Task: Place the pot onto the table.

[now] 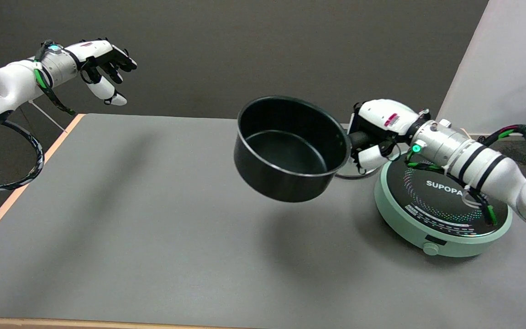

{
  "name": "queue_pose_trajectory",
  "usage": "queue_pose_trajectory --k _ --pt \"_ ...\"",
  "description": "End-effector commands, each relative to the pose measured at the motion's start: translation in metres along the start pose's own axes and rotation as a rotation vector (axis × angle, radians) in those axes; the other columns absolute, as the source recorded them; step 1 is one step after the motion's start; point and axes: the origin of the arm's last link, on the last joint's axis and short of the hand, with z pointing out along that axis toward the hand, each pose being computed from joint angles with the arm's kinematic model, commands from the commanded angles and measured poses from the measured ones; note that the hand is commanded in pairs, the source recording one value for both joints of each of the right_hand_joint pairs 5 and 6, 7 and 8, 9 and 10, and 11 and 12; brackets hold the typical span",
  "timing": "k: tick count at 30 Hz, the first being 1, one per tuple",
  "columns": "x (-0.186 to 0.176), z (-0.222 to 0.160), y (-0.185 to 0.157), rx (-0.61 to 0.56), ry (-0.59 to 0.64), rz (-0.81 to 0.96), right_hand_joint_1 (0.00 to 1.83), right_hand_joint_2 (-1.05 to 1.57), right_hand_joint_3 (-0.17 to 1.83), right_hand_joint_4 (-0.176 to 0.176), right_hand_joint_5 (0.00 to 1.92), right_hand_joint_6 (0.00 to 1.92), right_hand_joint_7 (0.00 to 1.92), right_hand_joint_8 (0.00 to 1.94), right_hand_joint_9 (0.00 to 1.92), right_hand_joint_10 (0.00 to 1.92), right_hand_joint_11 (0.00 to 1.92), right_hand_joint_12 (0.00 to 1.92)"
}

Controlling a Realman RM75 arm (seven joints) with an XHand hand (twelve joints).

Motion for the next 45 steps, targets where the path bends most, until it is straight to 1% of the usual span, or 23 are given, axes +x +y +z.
queue_pose_trajectory --k 1,3,4,7,10,16,22,27,34,45 --pt "-0.051 0.023 -0.046 0.043 0.036 -0.067 1.1 1.14 0.99 -0.081 1.84 1.84 1.84 1.84 1.84 1.84 1.84 1.84" --pt "-0.067 0.028 -0.05 0.026 0.03 -0.055 1.11 1.13 1.0 -0.081 1.84 1.84 1.84 1.84 1.84 1.84 1.84 1.84" --pt "-0.079 0.032 -0.055 0.036 0.006 -0.04 1.11 1.13 1.0 -0.081 1.84 1.84 1.84 1.84 1.84 1.84 1.84 1.84" --pt "-0.097 0.044 -0.068 0.062 -0.028 -0.043 1.11 1.12 1.0 -0.081 1.84 1.84 1.84 1.84 1.84 1.84 1.84 1.84" --pt "-0.099 0.052 -0.076 0.079 -0.023 -0.074 1.11 1.11 1.0 -0.081 1.84 1.84 1.84 1.84 1.84 1.84 1.84 1.84" --pt "-0.108 0.056 -0.081 0.109 -0.057 -0.088 1.12 1.05 1.05 -0.081 1.83 1.83 1.83 1.83 1.83 1.83 1.83 1.83" --pt "-0.106 0.056 -0.095 0.147 -0.04 -0.163 1.13 0.99 1.11 -0.086 1.81 1.81 1.81 1.81 1.81 1.81 1.81 1.81" --pt "-0.114 0.058 -0.109 0.173 -0.039 -0.198 1.13 0.97 1.13 -0.087 1.81 1.81 1.81 1.81 1.81 1.81 1.81 1.81" --pt "-0.126 0.058 -0.107 0.16 -0.064 -0.215 1.12 0.98 1.12 -0.087 1.81 1.81 1.81 1.81 1.81 1.81 1.81 1.81" --pt "-0.135 0.06 -0.082 0.098 -0.096 -0.243 1.1 1.01 1.08 -0.086 1.81 1.81 1.81 1.81 1.81 1.81 1.81 1.81"
